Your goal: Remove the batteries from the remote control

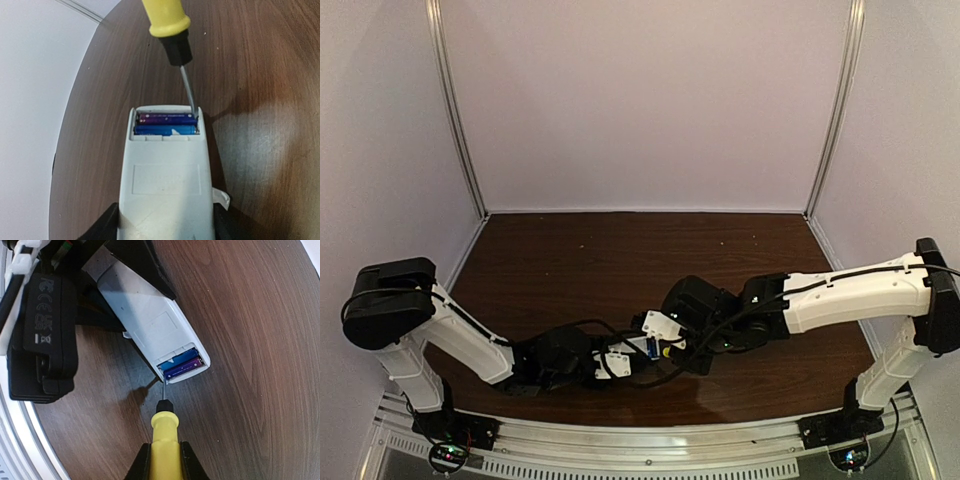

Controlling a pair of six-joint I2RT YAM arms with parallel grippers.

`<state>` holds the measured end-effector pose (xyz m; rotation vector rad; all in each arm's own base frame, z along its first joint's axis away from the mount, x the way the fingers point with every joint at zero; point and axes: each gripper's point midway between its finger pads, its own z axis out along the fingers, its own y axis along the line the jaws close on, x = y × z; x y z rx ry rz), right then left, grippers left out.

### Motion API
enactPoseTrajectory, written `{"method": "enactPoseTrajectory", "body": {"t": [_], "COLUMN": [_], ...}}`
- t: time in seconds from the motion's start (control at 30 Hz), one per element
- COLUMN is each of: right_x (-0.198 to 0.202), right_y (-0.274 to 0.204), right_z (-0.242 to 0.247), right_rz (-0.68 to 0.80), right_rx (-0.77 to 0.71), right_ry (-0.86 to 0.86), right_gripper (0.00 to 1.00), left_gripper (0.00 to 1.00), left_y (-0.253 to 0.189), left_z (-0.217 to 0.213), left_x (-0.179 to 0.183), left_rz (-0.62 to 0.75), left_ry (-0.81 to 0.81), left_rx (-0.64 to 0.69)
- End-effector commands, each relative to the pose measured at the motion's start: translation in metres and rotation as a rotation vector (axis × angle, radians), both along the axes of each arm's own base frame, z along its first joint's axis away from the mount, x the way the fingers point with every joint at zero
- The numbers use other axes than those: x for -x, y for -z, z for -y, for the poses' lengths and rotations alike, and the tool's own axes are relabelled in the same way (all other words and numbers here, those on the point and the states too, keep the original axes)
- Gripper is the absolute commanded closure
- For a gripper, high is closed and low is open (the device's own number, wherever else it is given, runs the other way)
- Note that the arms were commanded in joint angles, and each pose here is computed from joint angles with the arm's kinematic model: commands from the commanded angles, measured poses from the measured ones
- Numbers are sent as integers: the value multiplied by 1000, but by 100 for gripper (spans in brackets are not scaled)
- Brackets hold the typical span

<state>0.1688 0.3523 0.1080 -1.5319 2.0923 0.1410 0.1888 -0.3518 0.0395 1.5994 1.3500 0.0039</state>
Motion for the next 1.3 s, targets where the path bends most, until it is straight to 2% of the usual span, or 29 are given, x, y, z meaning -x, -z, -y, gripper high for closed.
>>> {"method": "enactPoseTrajectory", "body": {"t": [0.0, 0.17, 0.27, 0.47, 0.63, 1.27], "right_x": [-4, -17, -13, -1, 3, -5], "right_y": [2, -24, -26, -16, -21, -24], "right_z": [9, 12, 13, 15, 7, 0], "right_rz": [18, 132, 183, 197, 209, 262], "right_rx": [42, -7, 12, 101, 103, 127], "right_ry": [11, 48, -6, -108, -151, -176], "right_gripper": [100, 100, 100, 100, 100, 100], "left_gripper": [100, 100, 100, 100, 100, 100], "left_y": [6, 8, 9, 10, 9, 12], "left_z": [8, 9, 9, 9, 10, 9], "left_x": [10, 11, 12, 12, 13, 14], "left_rz": [-23, -27, -30, -34, -35, -44], "left_ry": [61, 67, 67, 69, 76, 78], "left_rx": [-13, -19, -23, -25, -25, -31]}}
